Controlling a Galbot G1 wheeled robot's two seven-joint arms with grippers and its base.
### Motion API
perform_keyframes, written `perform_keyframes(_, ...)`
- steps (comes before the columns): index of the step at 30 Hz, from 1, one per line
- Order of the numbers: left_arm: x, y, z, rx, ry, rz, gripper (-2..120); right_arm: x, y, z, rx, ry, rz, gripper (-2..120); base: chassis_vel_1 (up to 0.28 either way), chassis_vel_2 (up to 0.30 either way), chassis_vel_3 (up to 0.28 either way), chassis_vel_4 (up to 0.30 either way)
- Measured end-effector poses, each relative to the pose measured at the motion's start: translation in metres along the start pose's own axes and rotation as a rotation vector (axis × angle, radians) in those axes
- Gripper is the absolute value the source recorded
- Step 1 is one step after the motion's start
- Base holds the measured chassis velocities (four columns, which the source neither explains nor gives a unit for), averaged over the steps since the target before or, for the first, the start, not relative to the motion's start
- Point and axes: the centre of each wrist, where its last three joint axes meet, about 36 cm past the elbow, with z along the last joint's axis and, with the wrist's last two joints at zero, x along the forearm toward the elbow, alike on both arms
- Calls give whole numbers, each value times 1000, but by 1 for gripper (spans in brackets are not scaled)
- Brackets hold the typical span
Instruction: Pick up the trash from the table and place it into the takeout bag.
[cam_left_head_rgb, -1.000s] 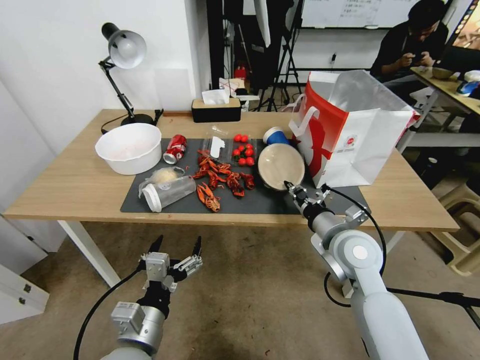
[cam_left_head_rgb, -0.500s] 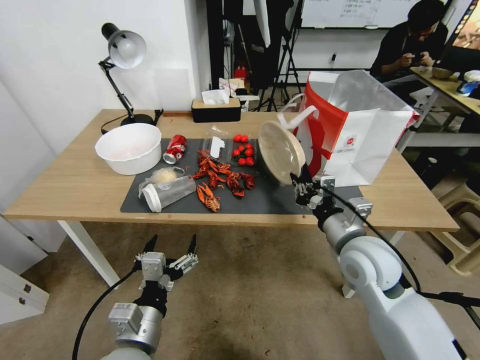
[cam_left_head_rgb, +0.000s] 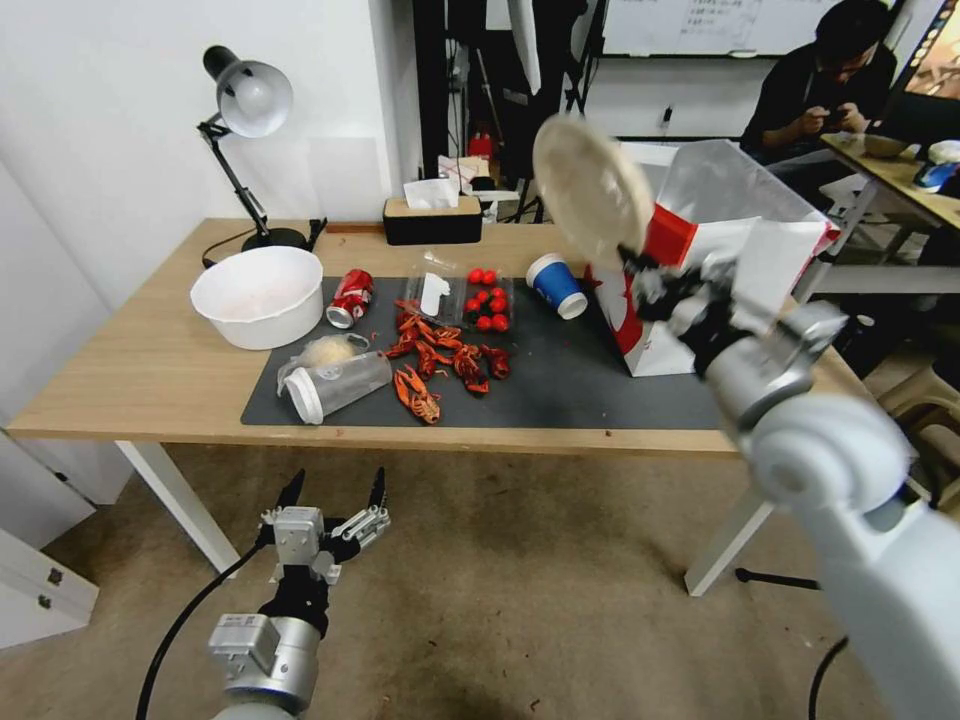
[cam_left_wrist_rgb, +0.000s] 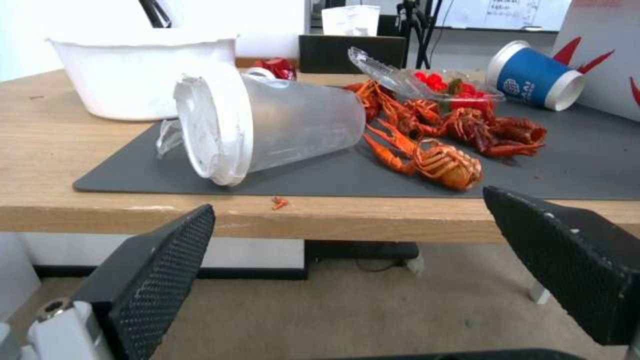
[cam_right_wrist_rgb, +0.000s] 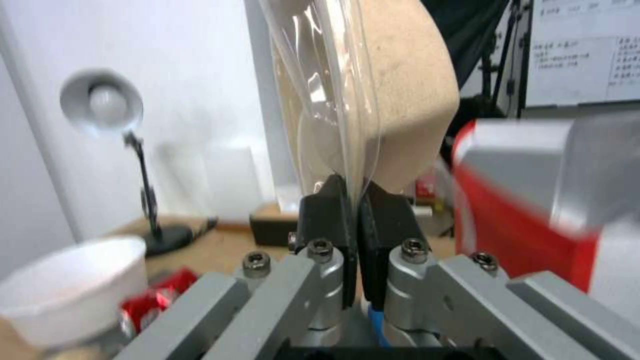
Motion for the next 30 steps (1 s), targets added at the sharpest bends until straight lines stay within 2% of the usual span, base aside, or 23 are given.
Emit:
perform_keyframes(4,0,-1,0,1,-1,0,100,-7,-9,-15,6,-33,27,0,0,0,0,0)
perform_keyframes(7,0,-2,0,1,-3,1,100,-21,-29,-40,35,-64,146,0,0,0,0,0)
perform_keyframes(8,0,-2,0,1,-3,1,100,-21,-29,-40,35,-64,146,0,0,0,0,0)
perform_keyframes(11,-1,-2,0,3,-2,3,100,-31,-47,-48,80,-17,278,0,0,0,0,0)
perform_keyframes(16,-1,-2,1,2,0,4,100,-37,-64,-44,102,75,359,0,0,0,0,0)
perform_keyframes(21,-2,-2,2,1,2,6,100,-40,-68,-39,100,118,375,0,0,0,0,0)
perform_keyframes(24,-2,-2,4,3,5,1,100,-42,-70,-36,86,135,377,15,0,0,0,0)
perform_keyframes(25,-2,-2,4,3,5,1,100,-42,-70,-36,86,135,377,15,0,0,0,0)
perform_keyframes(28,-3,-1,5,-1,9,-18,100,-44,-73,-35,90,143,383,30,0,0,0,0)
perform_keyframes(29,-3,-1,5,-1,9,-18,100,-44,-73,-35,90,143,383,30,0,0,0,0)
perform_keyframes(30,-3,-1,5,-4,10,-18,100,-44,-74,-35,94,142,384,34,0,0,0,0)
